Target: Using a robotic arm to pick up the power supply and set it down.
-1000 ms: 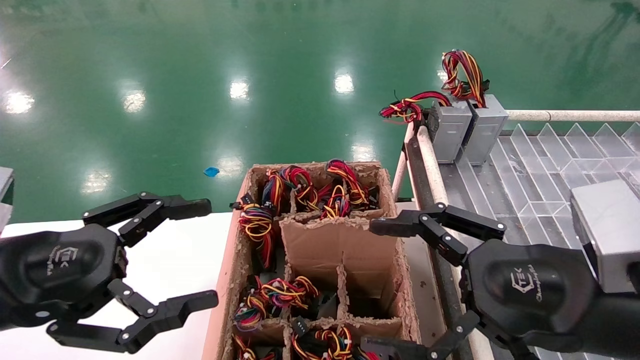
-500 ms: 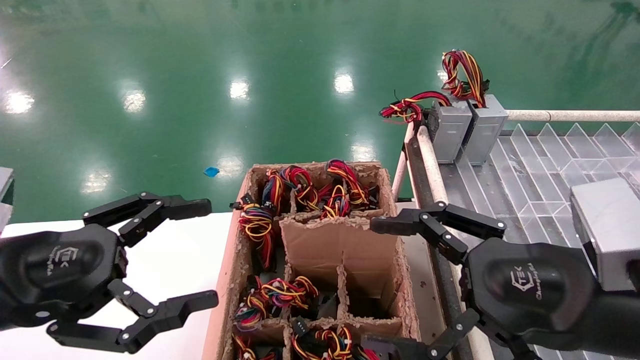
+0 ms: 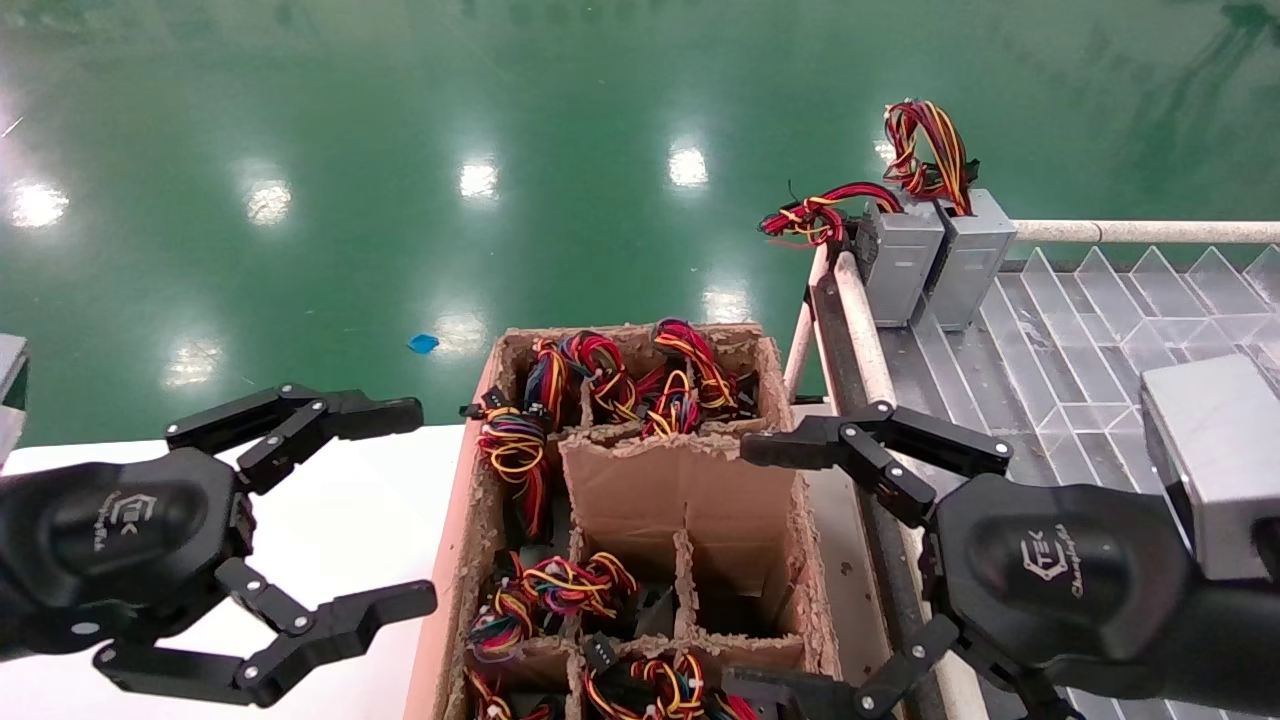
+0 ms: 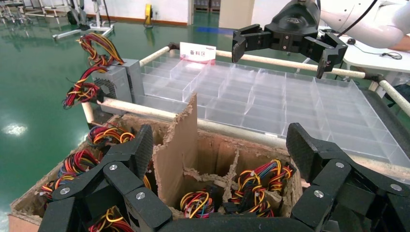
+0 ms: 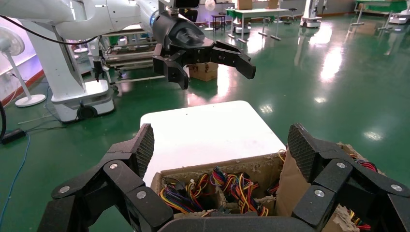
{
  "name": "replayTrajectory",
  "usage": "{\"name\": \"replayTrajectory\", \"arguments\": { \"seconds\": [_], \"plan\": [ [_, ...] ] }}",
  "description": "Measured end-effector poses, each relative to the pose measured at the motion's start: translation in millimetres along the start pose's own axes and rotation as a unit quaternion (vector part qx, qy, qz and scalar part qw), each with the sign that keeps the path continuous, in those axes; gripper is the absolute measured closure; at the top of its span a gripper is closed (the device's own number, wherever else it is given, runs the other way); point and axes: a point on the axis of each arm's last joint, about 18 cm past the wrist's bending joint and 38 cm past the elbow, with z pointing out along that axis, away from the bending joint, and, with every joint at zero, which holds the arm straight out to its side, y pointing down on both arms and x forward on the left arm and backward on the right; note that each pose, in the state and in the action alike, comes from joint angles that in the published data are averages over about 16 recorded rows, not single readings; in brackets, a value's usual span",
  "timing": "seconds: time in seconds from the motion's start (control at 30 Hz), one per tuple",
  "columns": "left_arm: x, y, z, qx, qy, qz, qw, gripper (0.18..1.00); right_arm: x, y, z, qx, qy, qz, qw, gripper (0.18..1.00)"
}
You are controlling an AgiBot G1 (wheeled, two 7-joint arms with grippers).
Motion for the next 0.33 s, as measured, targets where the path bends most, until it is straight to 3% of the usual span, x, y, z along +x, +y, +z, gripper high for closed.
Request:
{"name": "replayTrajectory", "arguments": {
  "seconds": [0.33],
  "plan": [
    [0.0,0.0,0.0,0.000,0.000,0.000,1.0000,0.184,0.1,-0.1,0.0,0.000,0.000,0.000,1.000,0.179]
  ]
}}
